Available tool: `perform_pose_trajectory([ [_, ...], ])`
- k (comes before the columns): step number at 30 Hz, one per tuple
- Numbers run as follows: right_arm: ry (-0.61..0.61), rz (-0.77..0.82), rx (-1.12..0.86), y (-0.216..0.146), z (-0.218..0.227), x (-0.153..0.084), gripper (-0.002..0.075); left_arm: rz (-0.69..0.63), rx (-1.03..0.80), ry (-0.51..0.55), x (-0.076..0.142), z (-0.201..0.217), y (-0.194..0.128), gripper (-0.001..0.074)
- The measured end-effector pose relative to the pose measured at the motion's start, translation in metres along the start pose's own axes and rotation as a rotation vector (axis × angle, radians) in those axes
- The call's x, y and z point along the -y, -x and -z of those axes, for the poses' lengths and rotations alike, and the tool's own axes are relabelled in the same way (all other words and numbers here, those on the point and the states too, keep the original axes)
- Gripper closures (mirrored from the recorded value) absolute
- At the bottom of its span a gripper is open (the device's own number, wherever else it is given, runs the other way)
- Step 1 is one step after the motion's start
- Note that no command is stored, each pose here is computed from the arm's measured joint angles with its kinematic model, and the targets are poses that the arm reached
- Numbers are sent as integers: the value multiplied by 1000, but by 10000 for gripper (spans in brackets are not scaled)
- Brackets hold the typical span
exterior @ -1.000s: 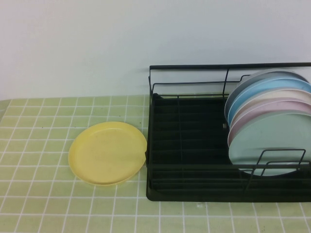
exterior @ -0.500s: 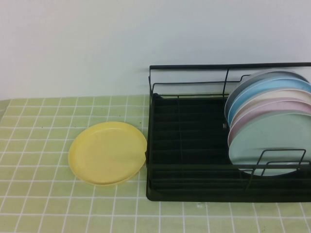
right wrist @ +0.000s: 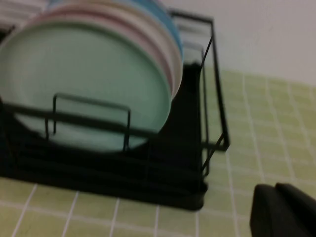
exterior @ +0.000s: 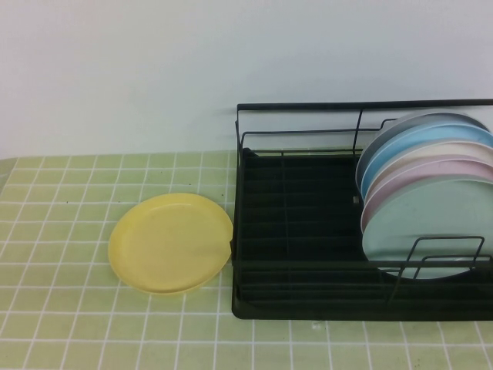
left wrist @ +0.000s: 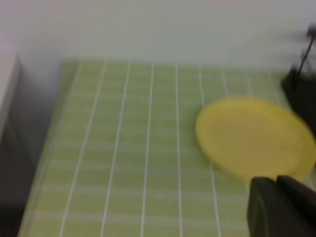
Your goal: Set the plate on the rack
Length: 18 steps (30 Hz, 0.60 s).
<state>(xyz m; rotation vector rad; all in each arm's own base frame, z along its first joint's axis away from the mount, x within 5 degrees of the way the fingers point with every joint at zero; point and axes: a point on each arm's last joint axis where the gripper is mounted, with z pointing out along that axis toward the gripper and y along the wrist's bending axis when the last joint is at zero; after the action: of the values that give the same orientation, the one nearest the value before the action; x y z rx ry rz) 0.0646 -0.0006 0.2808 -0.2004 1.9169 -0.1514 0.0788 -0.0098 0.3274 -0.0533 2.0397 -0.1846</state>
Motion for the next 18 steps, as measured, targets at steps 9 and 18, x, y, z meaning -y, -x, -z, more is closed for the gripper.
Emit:
perform_pose_trajectory([
  [9, 108, -155, -120, 2, -29, -8, 716, -111, -413, -176, 21, -72, 64, 732],
  [18, 156, -197, -186, -3, -28, -13, 716, -64, -538, -218, 22, -170, 98, 300],
])
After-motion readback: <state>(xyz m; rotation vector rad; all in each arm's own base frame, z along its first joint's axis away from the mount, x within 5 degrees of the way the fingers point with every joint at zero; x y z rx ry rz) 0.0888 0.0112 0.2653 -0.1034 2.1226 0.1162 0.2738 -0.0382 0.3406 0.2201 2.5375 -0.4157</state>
